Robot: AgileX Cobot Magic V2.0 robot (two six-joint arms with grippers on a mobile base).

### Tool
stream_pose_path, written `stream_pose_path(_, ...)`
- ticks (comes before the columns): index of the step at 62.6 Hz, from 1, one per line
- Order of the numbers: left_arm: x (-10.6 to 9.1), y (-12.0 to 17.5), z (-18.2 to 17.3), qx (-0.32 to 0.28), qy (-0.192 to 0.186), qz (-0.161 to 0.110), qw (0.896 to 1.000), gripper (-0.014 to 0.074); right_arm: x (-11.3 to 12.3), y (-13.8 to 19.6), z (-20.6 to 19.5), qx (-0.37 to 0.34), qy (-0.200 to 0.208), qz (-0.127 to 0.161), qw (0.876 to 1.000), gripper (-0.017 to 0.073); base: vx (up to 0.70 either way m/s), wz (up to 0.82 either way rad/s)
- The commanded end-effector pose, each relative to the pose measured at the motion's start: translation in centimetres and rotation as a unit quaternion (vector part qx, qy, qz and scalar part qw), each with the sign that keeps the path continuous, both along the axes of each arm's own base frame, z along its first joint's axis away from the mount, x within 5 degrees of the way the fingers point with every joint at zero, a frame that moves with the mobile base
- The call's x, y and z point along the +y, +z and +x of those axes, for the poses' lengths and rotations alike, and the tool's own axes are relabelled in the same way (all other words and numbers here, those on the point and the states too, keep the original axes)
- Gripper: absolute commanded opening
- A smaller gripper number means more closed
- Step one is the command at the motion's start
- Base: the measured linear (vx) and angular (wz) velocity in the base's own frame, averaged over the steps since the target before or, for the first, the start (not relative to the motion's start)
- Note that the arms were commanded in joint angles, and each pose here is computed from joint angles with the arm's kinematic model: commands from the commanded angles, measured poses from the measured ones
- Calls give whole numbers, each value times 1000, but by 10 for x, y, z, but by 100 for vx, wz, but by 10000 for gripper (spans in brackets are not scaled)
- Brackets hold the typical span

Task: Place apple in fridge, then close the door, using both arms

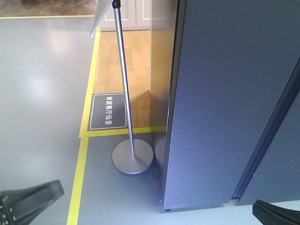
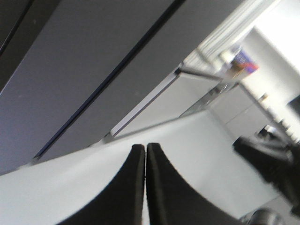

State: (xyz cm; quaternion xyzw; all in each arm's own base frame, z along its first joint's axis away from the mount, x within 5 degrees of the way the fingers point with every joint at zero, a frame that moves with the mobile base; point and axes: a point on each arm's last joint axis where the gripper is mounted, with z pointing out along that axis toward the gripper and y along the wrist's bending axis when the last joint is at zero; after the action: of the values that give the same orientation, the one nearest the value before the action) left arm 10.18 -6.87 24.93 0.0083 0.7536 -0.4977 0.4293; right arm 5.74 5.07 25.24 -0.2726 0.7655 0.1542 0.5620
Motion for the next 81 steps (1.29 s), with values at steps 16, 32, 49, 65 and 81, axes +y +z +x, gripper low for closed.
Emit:
stream_pose_path(16,-6,24,-5,-28,-43,-105,993,-8,-1,12,3,-21,-15,22,999,-6,0,0)
stream_pose_path(32,2,37,2,-29,4,-201,979,-8,-1,12,3,-21,-15,22,999,-6,0,0)
stream_pose_path(49,12,49,6,-38,46,-295,954,-8,-1,12,3,-21,-15,22,999,-6,0,0)
stream_pose_path(65,17,24,8,-244,122,-38,961,-8,-1,12,3,-21,-15,23,999,-6,0,0)
stream_pose_path(81,49,-13,7,-259,315,63,911,-8,-1,12,3,-21,-15,23,999,-6,0,0)
